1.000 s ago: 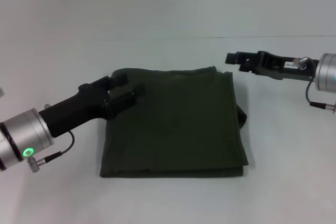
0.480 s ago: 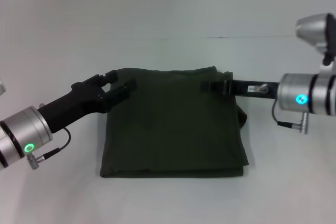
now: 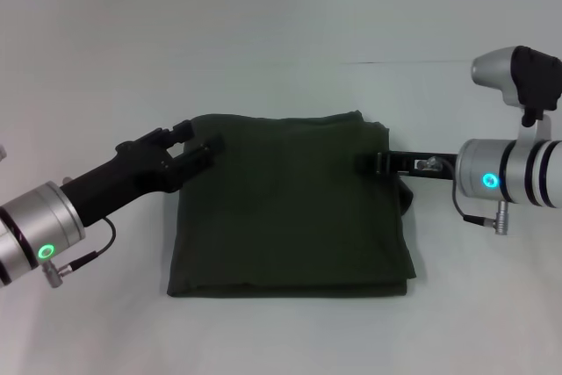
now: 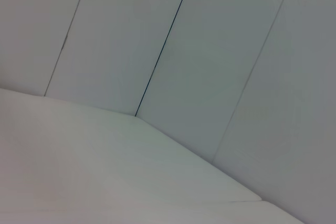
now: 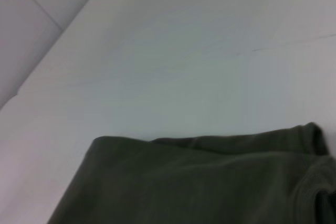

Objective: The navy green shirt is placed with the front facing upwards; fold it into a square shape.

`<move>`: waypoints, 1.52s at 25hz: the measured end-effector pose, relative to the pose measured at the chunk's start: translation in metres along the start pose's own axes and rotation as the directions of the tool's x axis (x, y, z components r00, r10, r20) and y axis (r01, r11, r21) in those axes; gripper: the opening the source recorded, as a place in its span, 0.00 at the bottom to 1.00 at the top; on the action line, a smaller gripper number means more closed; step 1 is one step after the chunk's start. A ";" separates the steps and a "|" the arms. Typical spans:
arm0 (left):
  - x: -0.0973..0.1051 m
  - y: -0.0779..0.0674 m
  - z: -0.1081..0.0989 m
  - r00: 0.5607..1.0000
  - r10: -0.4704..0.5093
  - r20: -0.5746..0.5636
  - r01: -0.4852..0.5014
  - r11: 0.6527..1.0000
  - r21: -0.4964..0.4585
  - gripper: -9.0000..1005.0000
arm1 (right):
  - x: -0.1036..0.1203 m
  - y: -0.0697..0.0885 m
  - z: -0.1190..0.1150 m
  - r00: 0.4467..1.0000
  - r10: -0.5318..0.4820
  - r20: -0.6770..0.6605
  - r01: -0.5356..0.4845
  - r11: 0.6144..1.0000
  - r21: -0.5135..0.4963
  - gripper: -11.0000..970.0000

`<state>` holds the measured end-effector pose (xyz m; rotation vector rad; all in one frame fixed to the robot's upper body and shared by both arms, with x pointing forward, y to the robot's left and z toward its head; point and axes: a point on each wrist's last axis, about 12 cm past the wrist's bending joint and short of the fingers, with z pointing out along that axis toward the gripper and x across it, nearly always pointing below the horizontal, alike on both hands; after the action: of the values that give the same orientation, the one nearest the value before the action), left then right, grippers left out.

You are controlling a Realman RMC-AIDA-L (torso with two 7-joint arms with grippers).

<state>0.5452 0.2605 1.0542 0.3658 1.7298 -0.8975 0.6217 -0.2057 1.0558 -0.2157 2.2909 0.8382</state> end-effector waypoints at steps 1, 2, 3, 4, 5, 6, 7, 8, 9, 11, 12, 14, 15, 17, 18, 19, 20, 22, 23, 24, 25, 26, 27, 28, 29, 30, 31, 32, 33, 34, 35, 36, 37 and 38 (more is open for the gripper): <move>0.000 0.000 0.000 1.000 -0.001 0.000 0.001 1.000 0.000 0.67 | 0.001 -0.002 -0.001 1.000 0.002 0.002 -0.002 1.000 0.007 0.03; 0.000 0.000 0.000 1.000 -0.001 0.000 0.001 1.000 0.000 0.67 | 0.001 -0.003 -0.002 1.000 0.004 0.006 -0.005 1.000 0.012 0.03; 0.001 0.000 0.000 1.000 -0.002 -0.001 0.002 1.000 -0.001 0.67 | 0.001 -0.005 -0.003 1.000 0.006 0.011 -0.007 1.000 0.019 0.03; 0.001 0.000 0.000 1.000 -0.002 -0.001 0.002 1.000 -0.001 0.67 | 0.001 -0.007 -0.004 1.000 0.008 0.017 -0.009 1.000 0.023 0.03; 0.001 0.000 0.000 1.000 -0.003 -0.001 0.003 1.000 -0.001 0.67 | 0.001 -0.008 -0.006 1.000 0.009 0.024 -0.010 1.000 0.026 0.03; 0.001 0.000 0.000 1.000 -0.003 -0.001 0.003 1.000 0.000 0.67 | -0.001 -0.010 -0.008 0.999 0.007 0.034 -0.008 1.000 0.028 0.03; 0.001 0.000 0.000 1.000 -0.004 -0.001 0.004 1.000 0.000 0.67 | -0.001 -0.009 -0.010 0.999 0.005 0.037 -0.006 1.000 0.020 0.03; 0.001 0.000 0.000 1.000 -0.004 -0.001 0.004 1.000 0.000 0.67 | -0.002 -0.009 -0.012 0.999 0.004 0.039 -0.004 1.000 0.008 0.03; 0.001 0.000 0.000 1.000 -0.004 -0.001 0.004 1.000 0.000 0.67 | -0.001 -0.007 -0.013 0.999 0.003 0.037 -0.002 1.000 -0.010 0.04; 0.001 0.000 0.000 1.000 -0.004 -0.001 0.004 1.000 0.000 0.67 | -0.001 -0.003 -0.016 1.000 -0.004 0.026 0.005 0.999 -0.053 0.04; 0.001 0.000 0.000 1.000 -0.005 0.000 0.005 1.000 -0.001 0.67 | 0.000 -0.001 -0.017 1.000 -0.012 0.017 0.013 0.997 -0.079 0.04; 0.001 0.001 -0.002 1.000 -0.009 0.008 0.009 1.000 -0.010 0.67 | 0.003 0.016 -0.015 0.998 -0.052 -0.028 0.046 0.981 -0.191 0.04; 0.001 0.001 -0.002 1.000 -0.010 0.008 0.010 1.000 -0.011 0.67 | 0.005 0.021 -0.012 0.998 -0.053 -0.042 0.043 0.976 -0.211 0.04; 0.001 0.001 -0.003 1.000 -0.011 0.009 0.011 1.000 -0.014 0.67 | 0.006 0.023 -0.010 0.997 -0.052 -0.051 0.039 0.975 -0.217 0.04; 0.001 0.002 -0.004 1.000 -0.012 0.010 0.012 1.000 -0.016 0.67 | 0.007 0.024 -0.008 0.997 -0.049 -0.060 0.035 0.975 -0.219 0.04; 0.002 0.002 -0.004 1.000 -0.013 0.011 0.013 1.000 -0.017 0.67 | 0.009 0.025 -0.005 0.996 -0.046 -0.072 0.029 0.975 -0.219 0.04; 0.002 0.002 -0.004 1.000 -0.014 0.012 0.014 1.000 -0.018 0.67 | 0.011 0.026 -0.004 0.996 -0.043 -0.079 0.025 0.977 -0.214 0.04; 0.002 0.002 -0.005 1.000 -0.014 0.012 0.014 1.000 -0.019 0.67 | 0.013 0.025 0.000 0.995 -0.041 -0.089 0.023 0.981 -0.195 0.04; 0.002 0.002 -0.005 1.000 -0.014 0.013 0.015 1.000 -0.020 0.67 | 0.014 0.024 0.001 0.995 -0.041 -0.093 0.023 0.983 -0.183 0.04; 0.002 0.002 -0.005 1.000 -0.015 0.013 0.015 1.000 -0.020 0.67 | 0.015 0.023 0.001 0.994 -0.041 -0.097 0.024 0.985 -0.173 0.04; 0.002 0.002 -0.005 1.000 -0.015 0.013 0.015 1.000 -0.020 0.67 | 0.016 0.022 0.002 0.994 -0.041 -0.100 0.024 0.986 -0.166 0.04; 0.002 0.002 -0.005 1.000 -0.015 0.013 0.015 1.000 -0.020 0.67 | 0.017 0.021 0.001 0.994 -0.041 -0.102 0.024 0.986 -0.162 0.05; 0.002 0.002 -0.005 1.000 -0.015 0.013 0.016 1.000 -0.020 0.67 | 0.018 0.020 0.001 0.994 -0.039 -0.104 0.022 0.987 -0.158 0.05; 0.002 0.002 -0.005 1.000 -0.015 0.013 0.015 1.000 -0.020 0.67 | 0.018 0.019 0.000 0.994 -0.036 -0.104 0.019 0.988 -0.156 0.05; 0.002 0.002 -0.005 1.000 -0.015 0.013 0.015 1.000 -0.020 0.67 | 0.019 0.018 -0.001 0.994 -0.032 -0.105 0.015 0.988 -0.153 0.05; 0.002 0.002 -0.005 1.000 -0.014 0.013 0.015 1.000 -0.019 0.67 | 0.020 0.016 -0.002 0.994 -0.027 -0.106 0.010 0.989 -0.151 0.05; 0.002 0.002 -0.005 1.000 -0.014 0.013 0.015 1.000 -0.019 0.67 | 0.022 0.014 -0.003 0.994 -0.020 -0.107 0.004 0.989 -0.149 0.05; 0.002 0.002 -0.005 1.000 -0.014 0.013 0.015 1.000 -0.019 0.67 | 0.024 0.012 -0.005 0.994 -0.014 -0.108 -0.002 0.989 -0.146 0.05; 0.002 0.002 -0.005 1.000 -0.015 0.013 0.015 1.000 -0.019 0.67 | 0.026 0.011 -0.006 0.994 -0.007 -0.109 -0.009 0.989 -0.145 0.05; 0.003 0.002 -0.006 1.000 -0.016 0.013 0.016 1.000 -0.018 0.67 | 0.031 0.006 -0.012 0.994 0.005 -0.112 -0.022 0.988 -0.150 0.05; 0.003 0.002 -0.006 1.000 -0.016 0.013 0.016 1.000 -0.017 0.67 | 0.032 0.004 -0.014 0.994 0.008 -0.113 -0.025 0.988 -0.152 0.05; 0.003 0.001 -0.006 1.000 -0.016 0.014 0.016 1.000 -0.016 0.67 | 0.033 0.003 -0.016 0.993 0.009 -0.115 -0.027 0.987 -0.156 0.05; 0.003 0.001 -0.006 1.000 -0.016 0.014 0.016 1.000 -0.014 0.67 | 0.034 0.002 -0.018 0.993 0.011 -0.118 -0.030 0.986 -0.162 0.05; 0.003 0.001 -0.006 1.000 -0.016 0.014 0.016 1.000 -0.014 0.67 | 0.035 0.001 -0.020 0.993 0.013 -0.119 -0.033 0.985 -0.167 0.05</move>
<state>0.5408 0.2653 1.0519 0.3360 1.7278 -0.8964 0.5838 -0.2149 1.0451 -0.3227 2.3356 1.0583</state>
